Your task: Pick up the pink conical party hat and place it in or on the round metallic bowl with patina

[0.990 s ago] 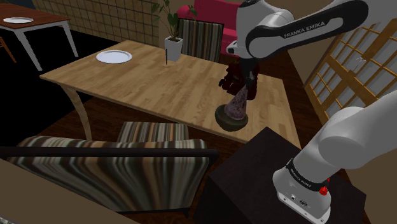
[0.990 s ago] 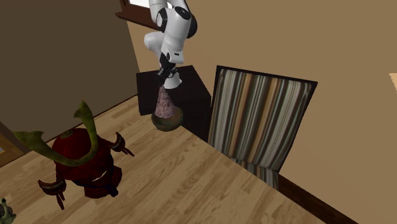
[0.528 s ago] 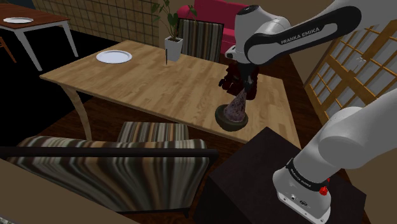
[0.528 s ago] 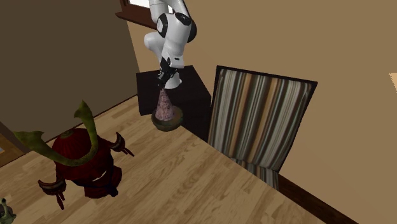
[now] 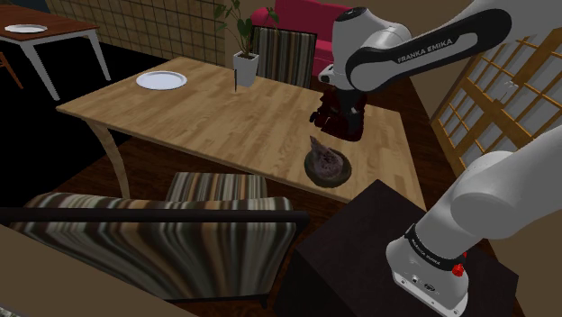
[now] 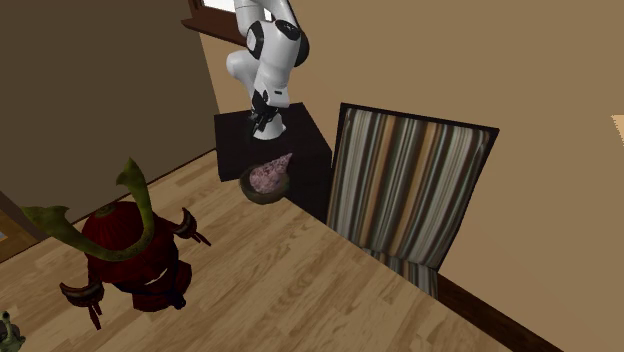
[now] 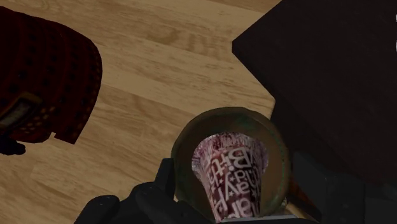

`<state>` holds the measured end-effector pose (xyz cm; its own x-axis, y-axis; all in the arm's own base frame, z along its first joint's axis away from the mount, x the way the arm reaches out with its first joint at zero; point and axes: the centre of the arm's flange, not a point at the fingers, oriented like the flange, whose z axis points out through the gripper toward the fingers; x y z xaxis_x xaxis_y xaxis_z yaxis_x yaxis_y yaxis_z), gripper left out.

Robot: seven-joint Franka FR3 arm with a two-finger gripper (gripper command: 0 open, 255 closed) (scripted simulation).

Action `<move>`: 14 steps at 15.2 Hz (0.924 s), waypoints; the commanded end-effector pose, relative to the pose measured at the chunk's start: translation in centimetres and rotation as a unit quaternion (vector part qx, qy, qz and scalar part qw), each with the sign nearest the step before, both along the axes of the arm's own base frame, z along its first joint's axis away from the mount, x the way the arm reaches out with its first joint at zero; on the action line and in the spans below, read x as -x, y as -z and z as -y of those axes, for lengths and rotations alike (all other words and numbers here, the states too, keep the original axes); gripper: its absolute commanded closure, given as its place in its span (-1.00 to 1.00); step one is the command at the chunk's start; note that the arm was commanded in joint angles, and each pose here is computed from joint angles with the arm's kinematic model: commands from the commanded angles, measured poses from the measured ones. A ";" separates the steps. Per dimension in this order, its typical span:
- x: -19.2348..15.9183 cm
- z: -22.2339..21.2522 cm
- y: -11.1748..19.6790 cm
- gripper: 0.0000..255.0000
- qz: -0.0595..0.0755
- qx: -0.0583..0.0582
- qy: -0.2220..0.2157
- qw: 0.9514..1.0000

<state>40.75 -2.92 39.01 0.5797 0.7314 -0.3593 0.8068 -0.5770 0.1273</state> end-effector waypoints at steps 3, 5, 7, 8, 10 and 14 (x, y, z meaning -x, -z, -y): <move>-0.2 -0.5 -1.2 -1.00 0.000 0.000 0.000 1.000; -0.5 -1.4 -3.7 -1.00 0.000 0.000 0.000 1.000; -0.6 -1.8 -4.6 -1.00 0.000 0.000 0.000 1.000; -0.6 -1.8 -4.6 -1.00 0.000 0.000 0.000 1.000; -0.6 -1.8 -4.6 -1.00 0.000 0.000 0.000 1.000; -0.6 -1.8 -4.6 -1.00 0.000 0.000 0.000 1.000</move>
